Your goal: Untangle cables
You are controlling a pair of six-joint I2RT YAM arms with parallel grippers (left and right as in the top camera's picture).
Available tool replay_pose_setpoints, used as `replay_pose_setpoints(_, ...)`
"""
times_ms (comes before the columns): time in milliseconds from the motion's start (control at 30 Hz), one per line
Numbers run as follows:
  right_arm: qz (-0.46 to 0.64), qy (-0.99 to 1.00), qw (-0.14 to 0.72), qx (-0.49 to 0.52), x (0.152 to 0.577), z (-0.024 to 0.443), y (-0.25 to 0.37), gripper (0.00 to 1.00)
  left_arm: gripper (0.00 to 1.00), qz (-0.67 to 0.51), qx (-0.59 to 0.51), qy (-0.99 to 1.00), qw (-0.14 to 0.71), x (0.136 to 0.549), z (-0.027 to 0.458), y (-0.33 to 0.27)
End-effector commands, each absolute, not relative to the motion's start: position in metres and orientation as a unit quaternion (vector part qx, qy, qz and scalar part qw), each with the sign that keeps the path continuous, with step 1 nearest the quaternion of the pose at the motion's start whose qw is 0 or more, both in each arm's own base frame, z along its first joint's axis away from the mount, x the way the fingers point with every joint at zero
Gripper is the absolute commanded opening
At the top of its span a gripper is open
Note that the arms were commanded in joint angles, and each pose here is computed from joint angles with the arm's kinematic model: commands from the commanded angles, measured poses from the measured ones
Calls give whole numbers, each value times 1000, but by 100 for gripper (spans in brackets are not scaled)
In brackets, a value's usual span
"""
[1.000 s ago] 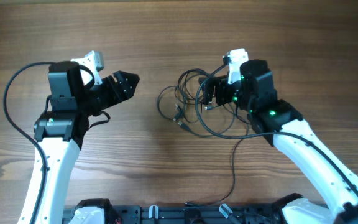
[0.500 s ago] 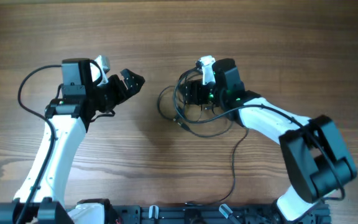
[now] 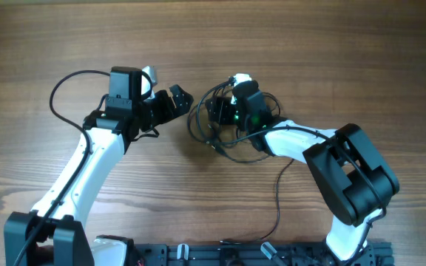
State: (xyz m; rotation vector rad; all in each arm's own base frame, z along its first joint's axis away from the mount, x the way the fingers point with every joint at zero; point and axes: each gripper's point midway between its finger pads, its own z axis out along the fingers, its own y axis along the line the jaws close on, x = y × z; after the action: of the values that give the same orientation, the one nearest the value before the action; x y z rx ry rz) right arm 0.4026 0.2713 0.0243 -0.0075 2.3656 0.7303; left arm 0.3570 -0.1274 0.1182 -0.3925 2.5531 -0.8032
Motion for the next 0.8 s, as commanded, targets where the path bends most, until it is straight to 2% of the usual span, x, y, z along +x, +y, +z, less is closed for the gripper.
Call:
replay_pose_setpoints(0, 293, 888, 353, -19, 409, 58, 274, 76, 100, -252, -211, 919, 216, 364, 104, -111)
replay_pose_setpoints(67, 275, 895, 351, -13, 408, 55, 266, 67, 100, -254, -220, 918, 213, 367, 100, -112)
replay_pose_setpoints(133, 220, 921, 321, -3, 400, 22, 248, 59, 100, -248, -224, 921, 199, 369, 86, -112)
replay_pose_setpoints(200, 215, 930, 298, 0, 395, 2, 247, 55, 100, -242, -238, 924, 178, 368, 70, -112)
replay_pose_setpoints(300, 216, 926, 307, 39, 403, -2, 244, 52, 100, -239, -263, 922, 149, 365, 53, -113)
replay_pose_setpoints(467, 202, 940, 274, 30, 406, -31, 259, 44, 100, -239, -270, 921, 146, 365, 51, -113)
replay_pose_setpoints(500, 197, 946, 255, 30, 404, -42, 264, 38, 100, -240, -270, 921, 146, 364, 51, -113)
replay_pose_setpoints(567, 191, 959, 195, 75, 395, -62, 268, 18, 100, -239, -270, 921, 146, 364, 51, -113)
replay_pose_setpoints(600, 197, 959, 185, 81, 392, -61, 269, 5, 100, -239, -270, 921, 146, 364, 51, -113)
replay_pose_setpoints(667, 232, 953, 185, 59, 396, -33, 274, 5, 100, -239, -270, 921, 146, 364, 51, -113)
replay_pose_setpoints(767, 323, 916, 239, 12, 408, 77, 276, 5, 100, -240, -270, 921, 146, 364, 52, -113)
